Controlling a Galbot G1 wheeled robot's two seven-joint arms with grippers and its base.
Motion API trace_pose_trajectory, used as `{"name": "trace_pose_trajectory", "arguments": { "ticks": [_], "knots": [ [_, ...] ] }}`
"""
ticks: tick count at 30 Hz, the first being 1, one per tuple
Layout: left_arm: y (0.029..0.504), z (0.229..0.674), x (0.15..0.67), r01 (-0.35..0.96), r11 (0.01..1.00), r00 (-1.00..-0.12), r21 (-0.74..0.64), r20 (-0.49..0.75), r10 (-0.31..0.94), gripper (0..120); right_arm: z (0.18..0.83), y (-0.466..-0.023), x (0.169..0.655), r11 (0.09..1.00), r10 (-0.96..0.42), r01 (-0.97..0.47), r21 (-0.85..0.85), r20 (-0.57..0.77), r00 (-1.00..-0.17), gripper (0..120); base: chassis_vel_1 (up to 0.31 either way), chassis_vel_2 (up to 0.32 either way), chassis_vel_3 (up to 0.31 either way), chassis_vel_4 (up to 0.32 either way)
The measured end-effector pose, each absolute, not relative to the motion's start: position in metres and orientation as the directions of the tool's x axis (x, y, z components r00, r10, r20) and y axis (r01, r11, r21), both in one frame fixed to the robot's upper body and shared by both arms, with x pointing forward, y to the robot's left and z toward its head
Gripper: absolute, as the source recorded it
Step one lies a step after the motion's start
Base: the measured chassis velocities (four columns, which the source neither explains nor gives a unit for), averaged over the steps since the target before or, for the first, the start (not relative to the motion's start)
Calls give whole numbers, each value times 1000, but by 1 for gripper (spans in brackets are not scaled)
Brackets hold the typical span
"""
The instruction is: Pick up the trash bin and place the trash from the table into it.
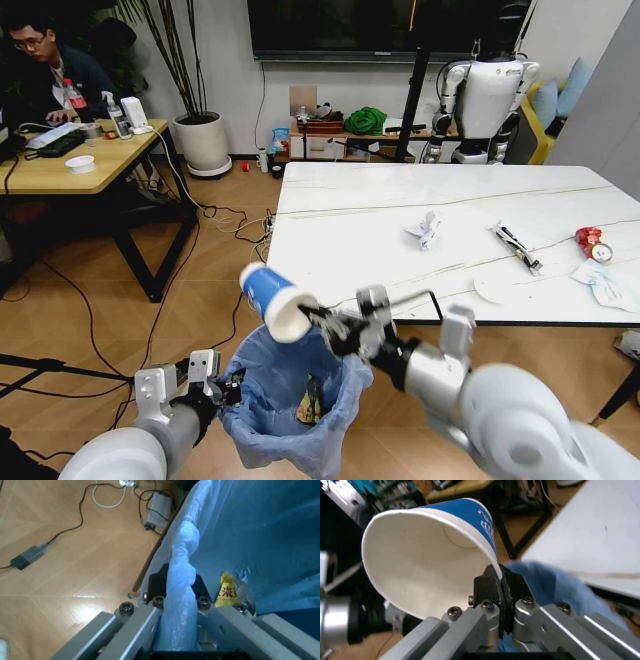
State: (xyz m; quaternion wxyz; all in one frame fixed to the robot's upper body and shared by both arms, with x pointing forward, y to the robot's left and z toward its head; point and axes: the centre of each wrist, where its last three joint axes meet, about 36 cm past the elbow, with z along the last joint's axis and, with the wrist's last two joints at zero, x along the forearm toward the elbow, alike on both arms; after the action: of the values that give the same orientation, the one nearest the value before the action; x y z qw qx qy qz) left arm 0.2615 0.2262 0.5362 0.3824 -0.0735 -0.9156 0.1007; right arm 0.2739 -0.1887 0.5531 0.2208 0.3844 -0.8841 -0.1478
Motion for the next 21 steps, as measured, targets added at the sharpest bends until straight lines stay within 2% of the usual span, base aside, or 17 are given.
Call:
{"name": "trace_pose_trajectory", "arguments": {
  "ticks": [9,11,14,16,18,19,21],
  "knots": [
    [224,535,260,36,973,-680,-226,709,189,0,536,-189,258,723,-691,-586,367,387,-610,1,0,0,0,0],
    [224,535,260,36,973,-679,-227,709,191,0,537,-192,260,731,-682,-582,356,395,-615,14,0,0,0,0],
    [223,534,260,37,972,-677,-232,710,195,0,537,-194,261,739,-674,-579,345,398,-623,25,0,0,0,0],
    [223,534,260,38,971,-676,-234,710,198,0,538,-194,262,741,-671,-578,341,396,-627,28,0,0,0,0],
    [222,534,260,40,971,-676,-236,709,200,0,539,-196,264,749,-663,-572,336,386,-642,38,0,0,0,0],
    [222,534,260,40,971,-676,-236,709,200,0,539,-196,264,749,-663,-572,336,386,-642,38,0,0,0,0],
    [222,534,260,41,971,-676,-237,709,202,0,545,-201,270,771,-637,-546,329,363,-681,50,0,0,0,0]
  ]
}}
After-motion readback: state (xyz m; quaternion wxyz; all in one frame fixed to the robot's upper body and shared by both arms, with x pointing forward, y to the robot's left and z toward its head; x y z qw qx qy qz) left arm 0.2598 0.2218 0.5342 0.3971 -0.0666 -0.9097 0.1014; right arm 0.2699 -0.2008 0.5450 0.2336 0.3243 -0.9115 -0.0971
